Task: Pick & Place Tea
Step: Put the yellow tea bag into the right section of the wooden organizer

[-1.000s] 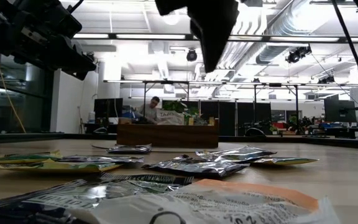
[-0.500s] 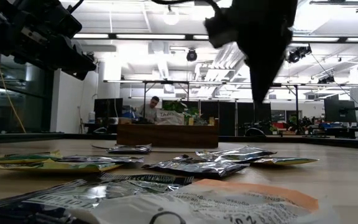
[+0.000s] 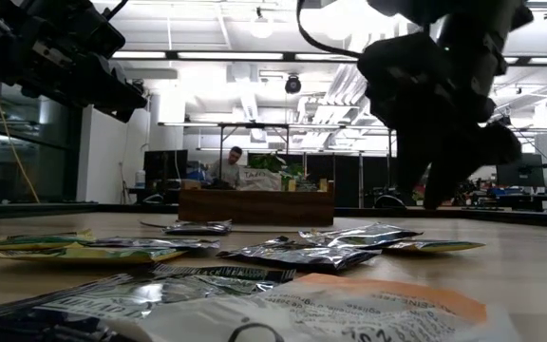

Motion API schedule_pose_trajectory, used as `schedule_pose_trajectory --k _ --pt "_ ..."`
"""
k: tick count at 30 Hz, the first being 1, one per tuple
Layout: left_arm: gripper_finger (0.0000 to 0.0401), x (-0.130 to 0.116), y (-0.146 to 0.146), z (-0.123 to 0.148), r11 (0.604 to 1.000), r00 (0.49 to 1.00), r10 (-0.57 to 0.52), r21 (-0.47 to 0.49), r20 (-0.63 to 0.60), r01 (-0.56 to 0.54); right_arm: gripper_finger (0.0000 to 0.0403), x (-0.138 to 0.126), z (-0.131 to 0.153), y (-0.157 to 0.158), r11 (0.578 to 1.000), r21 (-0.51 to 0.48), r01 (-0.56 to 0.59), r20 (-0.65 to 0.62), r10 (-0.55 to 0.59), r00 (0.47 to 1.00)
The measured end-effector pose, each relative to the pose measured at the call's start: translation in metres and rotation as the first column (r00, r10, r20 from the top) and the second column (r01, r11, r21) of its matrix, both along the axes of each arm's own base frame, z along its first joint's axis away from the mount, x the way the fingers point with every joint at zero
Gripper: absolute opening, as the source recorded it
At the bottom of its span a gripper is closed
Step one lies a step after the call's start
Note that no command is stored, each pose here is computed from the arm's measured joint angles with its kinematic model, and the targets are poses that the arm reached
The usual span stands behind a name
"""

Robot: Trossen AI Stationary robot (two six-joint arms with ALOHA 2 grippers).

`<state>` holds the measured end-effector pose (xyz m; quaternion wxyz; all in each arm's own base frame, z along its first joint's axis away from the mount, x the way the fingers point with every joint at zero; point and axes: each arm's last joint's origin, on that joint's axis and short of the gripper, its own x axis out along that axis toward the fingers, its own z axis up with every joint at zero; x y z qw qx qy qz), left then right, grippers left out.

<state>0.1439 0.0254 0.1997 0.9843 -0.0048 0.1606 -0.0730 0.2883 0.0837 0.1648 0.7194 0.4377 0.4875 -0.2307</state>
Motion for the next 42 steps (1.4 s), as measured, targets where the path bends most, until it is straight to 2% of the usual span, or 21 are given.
schedule_pose_trajectory --k 10,18,27,42 --pt "0.0 0.0 0.0 0.0 1.0 1.0 0.0 0.0 0.0 0.0 0.0202 -0.01 -0.009 0.014 0.997 0.075 0.024 0.061 -0.028 0.998" --pt "0.0 0.0 0.0 0.0 1.0 1.0 0.0 0.0 0.001 0.0 0.0205 -0.016 -0.023 0.01 0.995 0.091 0.029 0.096 -0.038 0.995" --pt "0.0 0.0 0.0 0.0 1.0 1.0 0.0 0.0 0.001 0.0 0.0205 -0.016 -0.025 0.01 0.995 0.094 0.029 0.102 -0.039 0.994" --pt "0.0 0.0 0.0 0.0 1.0 1.0 0.0 0.0 0.0 0.0 0.0207 -0.009 -0.034 0.009 0.993 0.118 0.028 0.116 -0.042 0.992"
